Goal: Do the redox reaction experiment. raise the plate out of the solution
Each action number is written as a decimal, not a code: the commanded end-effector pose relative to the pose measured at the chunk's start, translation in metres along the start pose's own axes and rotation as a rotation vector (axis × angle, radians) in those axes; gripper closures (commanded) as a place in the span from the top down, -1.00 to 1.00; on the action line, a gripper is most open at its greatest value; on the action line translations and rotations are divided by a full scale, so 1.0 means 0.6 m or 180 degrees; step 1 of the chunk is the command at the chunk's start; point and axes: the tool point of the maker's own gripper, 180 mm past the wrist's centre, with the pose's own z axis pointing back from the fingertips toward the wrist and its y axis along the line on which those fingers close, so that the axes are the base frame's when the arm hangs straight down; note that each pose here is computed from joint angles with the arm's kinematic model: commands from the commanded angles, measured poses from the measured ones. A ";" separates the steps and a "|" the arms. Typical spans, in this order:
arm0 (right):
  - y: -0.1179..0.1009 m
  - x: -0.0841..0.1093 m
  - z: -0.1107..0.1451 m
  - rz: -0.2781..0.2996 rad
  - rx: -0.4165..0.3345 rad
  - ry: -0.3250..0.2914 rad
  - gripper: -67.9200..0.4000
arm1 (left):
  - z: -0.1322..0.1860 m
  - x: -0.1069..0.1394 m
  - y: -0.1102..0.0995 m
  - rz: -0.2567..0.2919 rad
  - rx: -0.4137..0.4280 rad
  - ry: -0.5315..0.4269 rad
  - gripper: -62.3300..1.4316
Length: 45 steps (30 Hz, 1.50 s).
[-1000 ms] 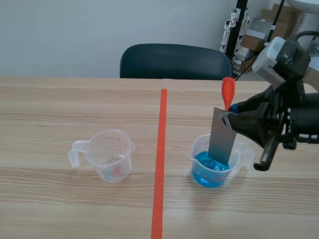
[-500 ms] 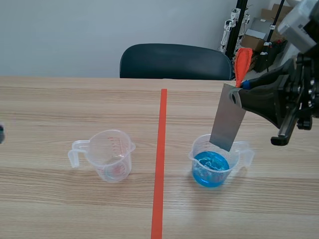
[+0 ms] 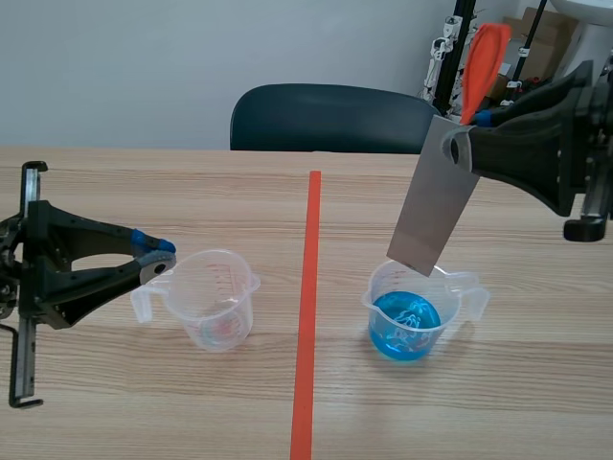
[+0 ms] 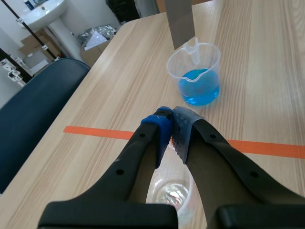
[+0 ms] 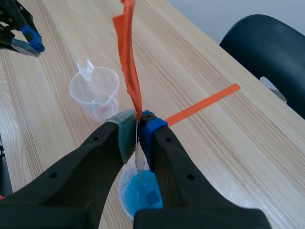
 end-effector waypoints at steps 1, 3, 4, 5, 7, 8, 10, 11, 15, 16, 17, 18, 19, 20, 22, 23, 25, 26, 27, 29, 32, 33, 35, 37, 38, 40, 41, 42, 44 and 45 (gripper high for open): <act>-0.015 0.034 0.004 0.0049 -0.0062 -0.0164 -0.97 | -0.008 0.010 0.017 -0.0038 0.0089 -0.0066 -0.87; -0.021 0.044 0.007 -0.0013 -0.0091 -0.0205 -0.97 | -0.019 0.013 0.024 -0.0078 0.0101 -0.0081 -0.87; -0.024 0.048 0.008 -0.0047 -0.0104 -0.0222 -0.97 | -0.024 0.015 0.028 -0.0097 0.0113 -0.0092 -0.87; -0.026 0.050 0.009 -0.0077 -0.0111 -0.0230 -0.97 | -0.027 0.017 0.032 -0.0112 0.0119 -0.0096 -0.87; -0.029 0.052 0.011 -0.0140 -0.0123 -0.0224 -0.97 | -0.033 0.021 0.036 -0.0129 0.0116 -0.0117 -0.87; -0.030 0.053 0.012 -0.0156 -0.0126 -0.0212 -0.97 | -0.035 0.021 0.037 -0.0132 0.0116 -0.0115 -0.87; -0.031 0.049 0.012 -0.0165 -0.0130 -0.0166 -0.97 | -0.040 0.019 0.037 -0.0111 0.0085 -0.0081 -0.87; -0.031 0.048 0.012 -0.0173 -0.0130 -0.0145 -0.97 | -0.042 0.018 0.038 -0.0110 0.0080 -0.0064 -0.87; -0.030 0.040 0.011 -0.0201 -0.0128 -0.0062 -0.97 | -0.054 0.025 0.037 -0.0112 0.0010 -0.0111 -0.87; -0.030 0.039 0.011 -0.0202 -0.0127 -0.0048 -0.97 | -0.059 0.025 0.034 -0.0109 -0.0036 -0.0113 -0.87; -0.031 0.038 0.012 -0.0203 -0.0129 -0.0032 -0.97 | -0.063 0.022 0.031 -0.0114 -0.0073 -0.0076 -0.87; -0.030 0.037 0.012 -0.0205 -0.0123 -0.0015 -0.97 | -0.069 0.019 0.027 -0.0117 -0.0114 -0.0036 -0.87; -0.029 0.036 0.012 -0.0195 -0.0116 0.0009 -0.97 | -0.074 0.016 0.024 -0.0122 -0.0151 -0.0008 -0.87; -0.027 0.035 0.012 -0.0195 -0.0104 0.0036 -0.97 | -0.080 0.016 0.021 -0.0126 -0.0185 0.0002 -0.87; -0.024 0.034 0.012 -0.0192 -0.0089 0.0059 -0.97 | -0.090 0.018 0.016 -0.0134 -0.0235 -0.0011 -0.87; -0.023 0.033 0.012 -0.0191 -0.0085 0.0069 -0.97 | -0.095 0.021 0.015 -0.0140 -0.0250 -0.0034 -0.87; -0.023 0.031 0.012 -0.0192 -0.0083 0.0098 -0.97 | -0.104 0.023 0.016 -0.0153 -0.0258 -0.0044 -0.87; -0.023 0.029 0.012 -0.0192 -0.0083 0.0118 -0.97 | -0.110 0.024 0.015 -0.0159 -0.0264 -0.0039 -0.87; -0.022 0.027 0.012 -0.0192 -0.0081 0.0138 -0.97 | -0.115 0.026 0.015 -0.0165 -0.0268 -0.0049 -0.87; -0.022 0.024 0.012 -0.0193 -0.0078 0.0173 -0.97 | -0.126 0.028 0.015 -0.0171 -0.0283 -0.0062 -0.87; -0.022 0.022 0.012 -0.0187 -0.0072 0.0206 -0.97 | -0.140 0.026 0.016 -0.0158 -0.0302 -0.0075 -0.87; -0.023 0.022 0.013 -0.0185 -0.0078 0.0216 -0.97 | -0.144 0.021 0.016 -0.0150 -0.0304 -0.0046 -0.87; -0.027 0.026 0.014 -0.0209 -0.0096 0.0221 -0.97 | -0.152 0.014 0.019 -0.0128 -0.0302 -0.0016 -0.87; -0.031 0.031 0.016 -0.0232 -0.0115 0.0222 -0.97 | -0.158 0.008 0.020 -0.0103 -0.0306 -0.0010 -0.87; -0.033 0.034 0.016 -0.0233 -0.0116 0.0214 -0.97 | -0.162 0.007 0.021 -0.0098 -0.0315 -0.0010 -0.87; -0.035 0.040 0.017 -0.0234 -0.0129 0.0195 -0.97 | -0.168 0.004 0.018 -0.0075 -0.0356 -0.0009 -0.87; -0.036 0.041 0.017 -0.0232 -0.0132 0.0189 -0.97 | -0.171 0.003 0.017 -0.0057 -0.0385 -0.0010 -0.87; -0.036 0.041 0.017 -0.0228 -0.0134 0.0186 -0.97 | -0.174 0.002 0.015 -0.0044 -0.0410 -0.0011 -0.87; -0.036 0.041 0.017 -0.0228 -0.0134 0.0186 -0.97 | -0.180 -0.001 0.017 -0.0027 -0.0415 -0.0008 -0.87; -0.037 0.041 0.017 -0.0227 -0.0134 0.0187 -0.97 | -0.182 -0.003 0.018 -0.0017 -0.0409 -0.0008 -0.87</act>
